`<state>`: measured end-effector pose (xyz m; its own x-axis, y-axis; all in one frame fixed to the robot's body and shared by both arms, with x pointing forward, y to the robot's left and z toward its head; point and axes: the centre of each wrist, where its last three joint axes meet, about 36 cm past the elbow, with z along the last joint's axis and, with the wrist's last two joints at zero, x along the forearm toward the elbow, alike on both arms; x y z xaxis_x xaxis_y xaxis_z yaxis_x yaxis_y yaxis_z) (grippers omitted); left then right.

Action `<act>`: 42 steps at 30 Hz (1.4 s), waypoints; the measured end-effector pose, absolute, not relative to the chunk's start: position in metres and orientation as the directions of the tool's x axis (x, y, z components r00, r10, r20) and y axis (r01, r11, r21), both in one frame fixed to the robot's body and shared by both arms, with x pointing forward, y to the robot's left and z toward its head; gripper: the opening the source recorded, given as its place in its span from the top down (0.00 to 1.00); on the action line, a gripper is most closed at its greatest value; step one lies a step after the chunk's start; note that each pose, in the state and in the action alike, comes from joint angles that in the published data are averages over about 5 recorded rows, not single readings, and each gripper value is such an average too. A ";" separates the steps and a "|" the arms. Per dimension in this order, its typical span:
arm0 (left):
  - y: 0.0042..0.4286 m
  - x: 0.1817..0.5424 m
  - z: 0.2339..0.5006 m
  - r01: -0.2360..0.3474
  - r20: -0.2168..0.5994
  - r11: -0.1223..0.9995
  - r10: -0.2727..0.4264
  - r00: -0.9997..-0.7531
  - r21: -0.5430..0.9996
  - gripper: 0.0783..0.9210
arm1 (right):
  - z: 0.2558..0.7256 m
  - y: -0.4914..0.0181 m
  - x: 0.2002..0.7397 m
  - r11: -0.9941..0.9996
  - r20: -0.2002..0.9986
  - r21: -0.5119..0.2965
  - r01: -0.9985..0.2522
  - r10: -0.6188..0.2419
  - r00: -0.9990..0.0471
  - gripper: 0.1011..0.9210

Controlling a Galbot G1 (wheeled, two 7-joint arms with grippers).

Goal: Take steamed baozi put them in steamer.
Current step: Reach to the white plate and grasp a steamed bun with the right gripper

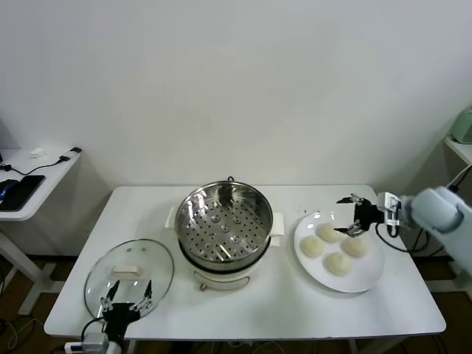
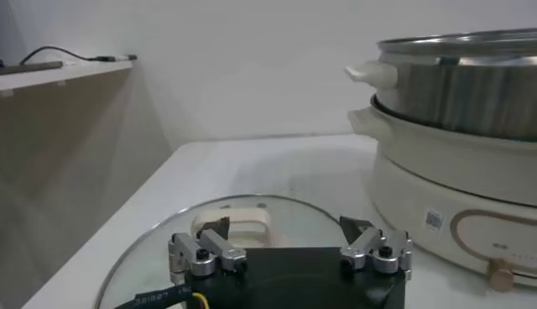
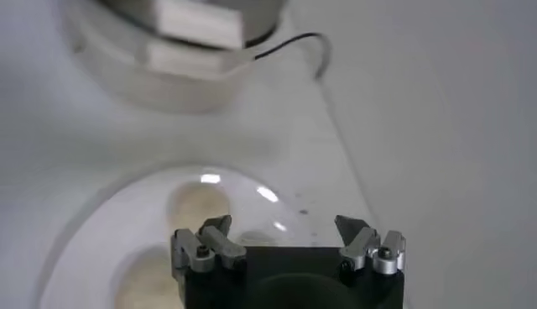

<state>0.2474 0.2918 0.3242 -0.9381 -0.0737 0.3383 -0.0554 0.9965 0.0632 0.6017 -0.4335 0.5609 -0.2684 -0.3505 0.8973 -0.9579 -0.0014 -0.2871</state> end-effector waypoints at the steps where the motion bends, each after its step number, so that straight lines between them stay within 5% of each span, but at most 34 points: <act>1: 0.292 0.247 0.325 -0.056 0.337 0.996 -0.074 -0.939 0.064 0.12 | 0.563 -0.432 0.609 -0.026 0.912 -0.265 -0.964 -0.331 -0.241 0.12; 8: 0.294 0.247 0.327 -0.060 0.322 0.996 -0.080 -0.943 0.070 0.12 | 0.568 -0.422 0.652 -0.099 0.970 -0.149 -0.984 -0.209 -0.126 0.12; 17: 0.295 0.248 0.328 -0.063 0.319 0.996 -0.082 -0.944 0.070 0.12 | 0.550 -0.400 0.690 -0.086 0.987 -0.094 -0.992 -0.137 -0.081 0.12; 42: 0.296 0.247 0.319 -0.067 0.338 0.996 -0.085 -0.937 0.065 0.12 | 0.465 -0.368 0.716 0.011 0.993 -0.097 -0.995 -0.066 -0.097 0.13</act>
<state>0.2465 0.2960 0.3191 -0.9374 -0.0849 0.3376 -0.0670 0.9957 0.0646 0.7157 -0.3680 0.4646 -0.0975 -0.0656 0.9931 -0.9952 0.0109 -0.0970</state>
